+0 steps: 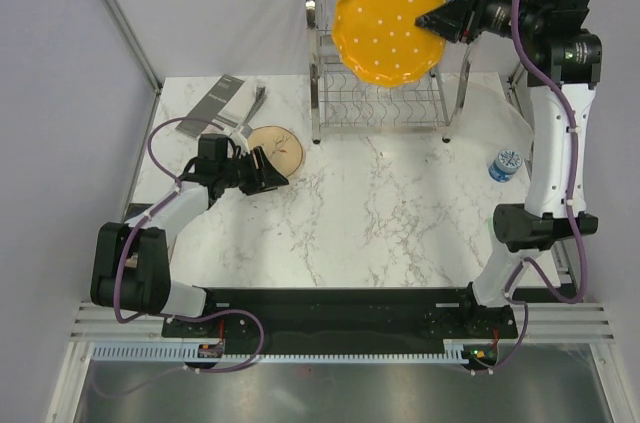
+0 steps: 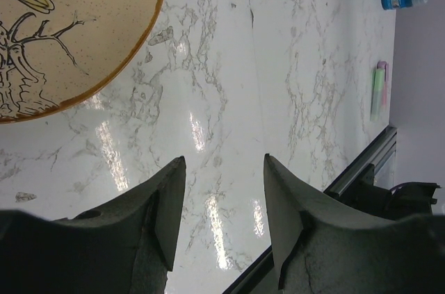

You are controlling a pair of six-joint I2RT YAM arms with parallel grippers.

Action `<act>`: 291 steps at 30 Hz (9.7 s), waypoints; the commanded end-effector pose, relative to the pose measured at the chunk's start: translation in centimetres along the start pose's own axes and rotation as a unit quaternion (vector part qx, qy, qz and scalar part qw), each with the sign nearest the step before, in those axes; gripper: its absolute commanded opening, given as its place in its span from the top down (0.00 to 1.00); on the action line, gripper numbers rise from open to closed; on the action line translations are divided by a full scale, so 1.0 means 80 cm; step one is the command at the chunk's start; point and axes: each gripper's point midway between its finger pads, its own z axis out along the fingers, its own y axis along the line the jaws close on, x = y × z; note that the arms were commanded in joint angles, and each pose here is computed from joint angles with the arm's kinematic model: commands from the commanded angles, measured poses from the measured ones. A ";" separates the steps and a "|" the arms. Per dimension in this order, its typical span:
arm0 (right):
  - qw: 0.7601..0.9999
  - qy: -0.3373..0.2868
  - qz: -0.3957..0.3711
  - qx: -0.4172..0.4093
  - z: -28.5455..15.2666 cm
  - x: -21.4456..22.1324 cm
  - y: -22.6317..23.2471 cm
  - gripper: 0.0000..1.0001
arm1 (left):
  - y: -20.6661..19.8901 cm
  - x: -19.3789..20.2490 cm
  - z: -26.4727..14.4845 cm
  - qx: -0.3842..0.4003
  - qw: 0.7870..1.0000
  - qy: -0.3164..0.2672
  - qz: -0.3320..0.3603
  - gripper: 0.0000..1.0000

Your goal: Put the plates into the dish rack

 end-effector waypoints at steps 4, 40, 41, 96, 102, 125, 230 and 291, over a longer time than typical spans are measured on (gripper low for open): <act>0.983 -0.154 -0.084 0.054 0.016 -0.112 -0.041 1.00 | -0.008 -0.003 -0.006 0.015 1.000 -0.005 0.014 0.45; 0.728 -0.386 -0.256 0.505 -0.064 -0.238 -0.110 1.00 | 0.007 0.023 -0.015 0.007 1.000 -0.013 0.010 0.44; 0.725 -0.379 -0.260 0.513 -0.065 -0.236 -0.112 1.00 | 0.004 0.020 -0.015 0.013 1.000 -0.019 0.013 0.44; 0.676 -0.262 -0.372 0.580 0.049 -0.151 -0.226 0.62 | 0.001 0.045 -0.029 0.034 0.998 -0.055 0.009 0.44; 0.673 -0.283 -0.395 0.558 0.030 -0.181 -0.158 0.51 | -0.004 0.036 -0.030 0.040 0.997 -0.062 0.018 0.44; 0.864 -0.199 -0.279 0.367 -0.004 -0.077 -0.027 0.38 | 0.036 -0.106 -0.012 -0.074 0.992 -0.083 0.060 0.45; 0.955 0.188 0.026 0.230 0.027 0.439 -0.073 0.34 | 0.206 -0.135 0.024 -0.091 0.975 -0.046 -0.198 0.53; 0.825 0.316 0.468 0.026 0.105 0.643 -0.027 0.60 | -0.007 0.058 0.113 0.142 0.965 0.185 -0.116 0.98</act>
